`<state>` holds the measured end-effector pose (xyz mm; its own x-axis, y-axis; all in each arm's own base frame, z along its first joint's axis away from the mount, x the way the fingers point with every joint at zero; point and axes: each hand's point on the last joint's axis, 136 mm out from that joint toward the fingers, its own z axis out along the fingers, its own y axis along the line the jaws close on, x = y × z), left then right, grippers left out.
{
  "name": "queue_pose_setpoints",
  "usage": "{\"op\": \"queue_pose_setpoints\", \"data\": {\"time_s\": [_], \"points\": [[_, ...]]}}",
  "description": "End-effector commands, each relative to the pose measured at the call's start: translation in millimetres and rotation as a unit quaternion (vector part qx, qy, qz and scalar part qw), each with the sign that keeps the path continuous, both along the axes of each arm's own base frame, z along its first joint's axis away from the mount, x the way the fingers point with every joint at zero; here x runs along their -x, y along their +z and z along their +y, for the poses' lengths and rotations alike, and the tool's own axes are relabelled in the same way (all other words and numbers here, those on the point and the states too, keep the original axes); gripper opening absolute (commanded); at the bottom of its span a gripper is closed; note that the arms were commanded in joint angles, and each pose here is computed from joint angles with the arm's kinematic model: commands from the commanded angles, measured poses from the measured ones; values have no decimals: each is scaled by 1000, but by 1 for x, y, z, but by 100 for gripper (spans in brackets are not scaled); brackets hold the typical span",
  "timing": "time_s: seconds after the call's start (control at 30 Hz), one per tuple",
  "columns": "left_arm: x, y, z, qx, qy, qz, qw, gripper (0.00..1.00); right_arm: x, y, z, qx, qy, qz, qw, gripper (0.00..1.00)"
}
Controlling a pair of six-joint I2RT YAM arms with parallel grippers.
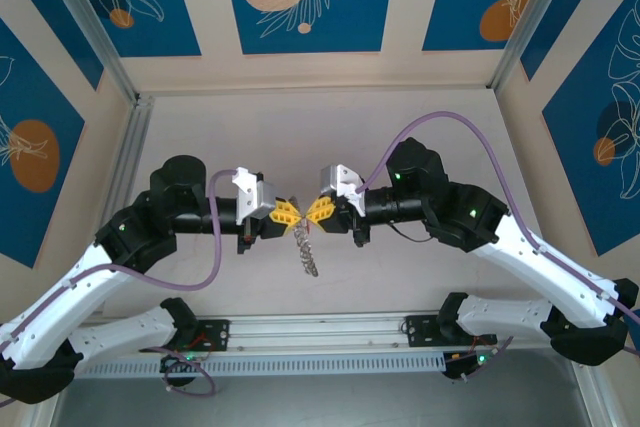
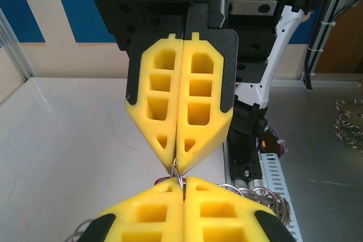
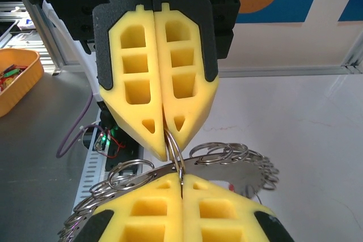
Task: Put the keys on the keyring
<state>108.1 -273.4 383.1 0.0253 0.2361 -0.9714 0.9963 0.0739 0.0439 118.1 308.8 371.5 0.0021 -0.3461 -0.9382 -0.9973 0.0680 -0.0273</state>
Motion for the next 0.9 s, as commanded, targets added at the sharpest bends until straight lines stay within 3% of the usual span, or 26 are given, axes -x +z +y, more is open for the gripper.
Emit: {"op": "queue_pose_setpoints", "data": {"time_s": [0.0, 0.87], "points": [[16, 34, 1, 57, -39, -46, 997, 0, -8, -22, -4, 30, -23, 27, 999, 2], [10, 32, -5, 71, -34, -38, 996, 0, -4, -25, 1, -14, -11, 29, 999, 10]]}}
